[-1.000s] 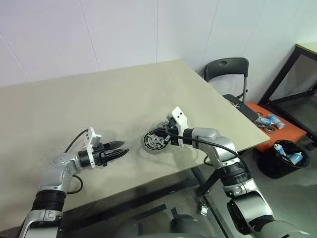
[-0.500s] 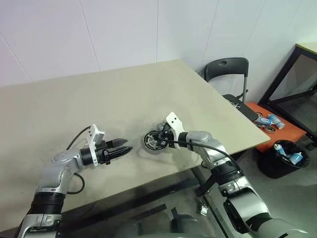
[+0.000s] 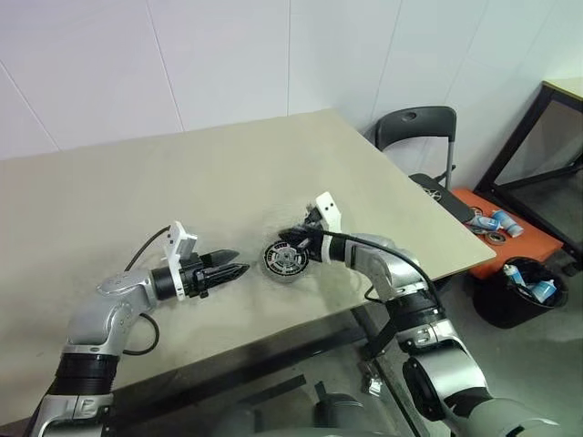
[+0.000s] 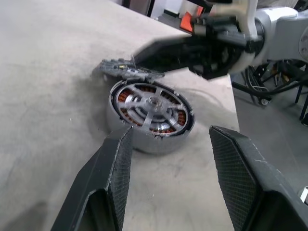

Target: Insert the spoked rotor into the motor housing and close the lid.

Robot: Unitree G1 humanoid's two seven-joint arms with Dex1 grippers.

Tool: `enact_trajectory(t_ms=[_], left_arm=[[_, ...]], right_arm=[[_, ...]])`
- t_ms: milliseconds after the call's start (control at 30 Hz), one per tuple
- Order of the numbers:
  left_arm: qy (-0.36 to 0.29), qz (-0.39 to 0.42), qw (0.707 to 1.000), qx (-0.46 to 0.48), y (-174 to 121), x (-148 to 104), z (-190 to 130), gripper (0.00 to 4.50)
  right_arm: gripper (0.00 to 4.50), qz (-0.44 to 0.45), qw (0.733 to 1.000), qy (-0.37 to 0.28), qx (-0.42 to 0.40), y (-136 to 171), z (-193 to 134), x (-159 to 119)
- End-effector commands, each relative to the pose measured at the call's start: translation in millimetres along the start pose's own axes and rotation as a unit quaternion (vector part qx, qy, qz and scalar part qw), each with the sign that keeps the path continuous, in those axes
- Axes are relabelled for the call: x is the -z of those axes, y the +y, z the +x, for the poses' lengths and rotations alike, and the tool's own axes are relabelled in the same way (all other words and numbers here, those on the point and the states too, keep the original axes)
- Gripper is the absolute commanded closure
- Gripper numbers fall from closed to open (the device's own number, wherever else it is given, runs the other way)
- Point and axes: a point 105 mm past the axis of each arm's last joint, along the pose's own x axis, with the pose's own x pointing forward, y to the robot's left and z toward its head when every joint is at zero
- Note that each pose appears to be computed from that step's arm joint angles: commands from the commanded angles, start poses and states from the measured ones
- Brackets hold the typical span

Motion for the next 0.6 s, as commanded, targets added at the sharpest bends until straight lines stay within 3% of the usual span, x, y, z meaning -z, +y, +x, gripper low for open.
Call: enact_trajectory(t_ms=[33,200,333,433,600], left_arm=[[-0.018,0.026,0.999,0.009,-7,-22,3,1.84],[-0.020,0.026,0.999,0.009,-11,-28,5,1.84],[-0.020,0.027,0.999,0.008,-13,-30,7,1.84],[-0.021,0.026,0.999,0.009,-16,-33,8,1.84],[-0.020,0.025,0.999,0.012,-18,-36,10,1.84]], right_arm=[[4.45,-0.044,0.999,0.016,-0.003,4,1,4],[4.45,-0.119,0.988,0.096,0.021,-2,2,46],[4.45,-0.110,0.989,0.090,0.032,-7,-2,45],[4.45,-0.109,0.992,0.048,0.032,-7,-6,14],[4.45,-0.229,0.974,0.007,-0.001,8,-22,-48]])
